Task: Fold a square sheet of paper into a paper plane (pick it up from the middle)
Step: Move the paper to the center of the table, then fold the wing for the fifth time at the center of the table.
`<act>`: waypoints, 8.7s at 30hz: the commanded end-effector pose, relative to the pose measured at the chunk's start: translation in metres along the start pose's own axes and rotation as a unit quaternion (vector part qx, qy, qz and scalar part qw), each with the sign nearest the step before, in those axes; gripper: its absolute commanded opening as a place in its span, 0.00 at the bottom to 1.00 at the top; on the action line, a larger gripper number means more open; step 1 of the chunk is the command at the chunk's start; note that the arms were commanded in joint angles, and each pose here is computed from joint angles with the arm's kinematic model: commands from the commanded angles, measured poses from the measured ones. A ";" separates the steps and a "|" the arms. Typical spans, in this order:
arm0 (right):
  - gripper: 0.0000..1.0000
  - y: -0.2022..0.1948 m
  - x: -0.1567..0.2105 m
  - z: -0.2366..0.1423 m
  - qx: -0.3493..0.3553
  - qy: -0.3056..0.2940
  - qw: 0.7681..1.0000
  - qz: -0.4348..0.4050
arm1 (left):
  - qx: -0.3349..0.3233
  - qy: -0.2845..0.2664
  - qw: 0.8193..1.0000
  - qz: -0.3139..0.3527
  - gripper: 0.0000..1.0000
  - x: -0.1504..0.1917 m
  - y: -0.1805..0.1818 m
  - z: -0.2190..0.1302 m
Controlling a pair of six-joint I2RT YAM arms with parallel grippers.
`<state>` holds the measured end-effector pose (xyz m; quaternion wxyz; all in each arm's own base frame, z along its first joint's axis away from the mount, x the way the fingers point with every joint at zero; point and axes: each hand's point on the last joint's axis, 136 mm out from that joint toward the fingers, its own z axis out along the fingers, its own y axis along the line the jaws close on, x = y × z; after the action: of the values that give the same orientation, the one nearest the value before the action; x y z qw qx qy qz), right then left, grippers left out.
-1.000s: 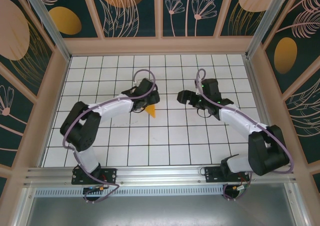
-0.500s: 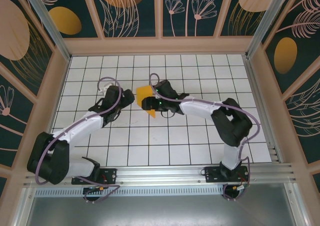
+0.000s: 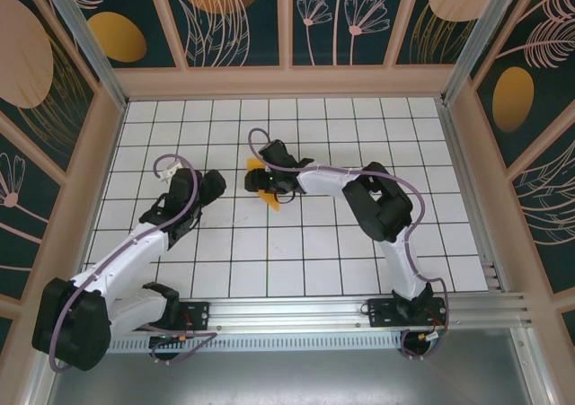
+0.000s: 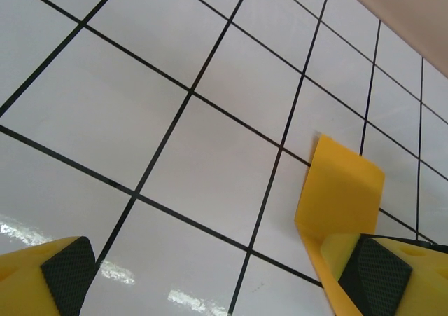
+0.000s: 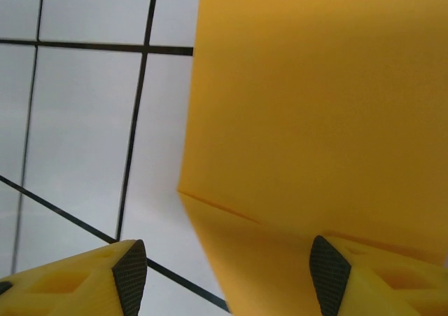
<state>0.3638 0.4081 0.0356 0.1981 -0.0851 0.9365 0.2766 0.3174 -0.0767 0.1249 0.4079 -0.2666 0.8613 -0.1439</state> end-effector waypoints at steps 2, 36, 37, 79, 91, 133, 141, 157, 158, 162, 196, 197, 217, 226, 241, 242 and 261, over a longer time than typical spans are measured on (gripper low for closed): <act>0.68 -0.025 0.037 -0.003 0.031 0.074 0.995 -0.056 | 0.007 0.015 1.000 0.024 0.99 0.005 0.000 -0.001; 0.55 -0.020 0.072 -0.118 -0.063 -0.015 0.997 0.052 | 0.202 0.153 0.966 -0.051 0.96 0.062 -0.065 0.010; 0.55 -0.020 0.070 -0.119 -0.062 -0.020 0.997 0.051 | 0.201 0.155 0.966 -0.053 0.96 0.063 -0.064 0.011; 0.46 -0.093 0.103 -0.094 -0.112 0.041 0.974 0.192 | 0.240 0.329 0.908 -0.097 0.61 0.162 -0.123 0.020; 0.46 -0.099 0.105 -0.098 -0.123 0.039 0.971 0.203 | 0.222 0.356 0.902 -0.099 0.53 0.177 -0.132 0.032; 0.46 -0.082 0.086 -0.112 -0.161 -0.007 0.978 0.133 | 0.231 0.361 0.897 -0.111 0.15 0.182 -0.138 0.035; 0.58 -0.086 0.044 -0.140 -0.095 -0.106 0.990 0.012 | 0.219 0.359 0.900 -0.117 0.00 0.185 -0.133 0.039; 0.60 -0.067 0.064 -0.166 0.015 -0.235 0.921 -0.310 | 0.221 0.348 0.902 -0.132 0.00 0.172 -0.142 0.032; 0.59 -0.064 0.068 -0.166 0.012 -0.239 0.914 -0.327 | 0.223 0.348 0.901 -0.134 0.00 0.171 -0.144 0.032; 0.59 -0.057 0.079 -0.159 0.024 -0.245 0.893 -0.377 | 0.227 0.345 0.900 -0.135 0.00 0.168 -0.149 0.033; 0.09 -0.047 0.076 -0.104 0.044 -0.240 0.847 -0.472 | 0.227 0.326 0.909 -0.124 0.19 0.152 -0.154 0.026; 0.07 -0.046 0.076 -0.105 0.038 -0.238 0.850 -0.467 | 0.228 0.321 0.911 -0.123 0.25 0.148 -0.154 0.025; 0.00 -0.020 0.083 -0.109 -0.172 -0.152 0.949 -0.217 | 0.268 0.213 0.935 -0.090 0.61 0.102 -0.124 0.004; 0.00 -0.022 0.082 -0.104 -0.220 -0.108 0.962 -0.123 | 0.301 0.234 0.921 -0.076 0.46 0.129 -0.129 0.003; 0.00 -0.030 0.081 -0.102 -0.264 -0.036 0.963 0.033 | 0.332 0.254 0.906 -0.066 0.40 0.147 -0.142 0.010; 0.00 -0.031 0.081 -0.101 -0.265 -0.030 0.963 0.041 | 0.334 0.255 0.905 -0.064 0.39 0.148 -0.144 0.010; 0.00 -0.052 0.087 -0.101 -0.277 0.002 0.950 0.145 | 0.353 0.275 0.893 -0.053 0.36 0.165 -0.151 0.019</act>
<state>0.2684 0.3086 0.0546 0.1371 -0.0148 0.8295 0.5413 0.2929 -0.2848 0.0666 0.2011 -0.1249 0.8294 -0.5061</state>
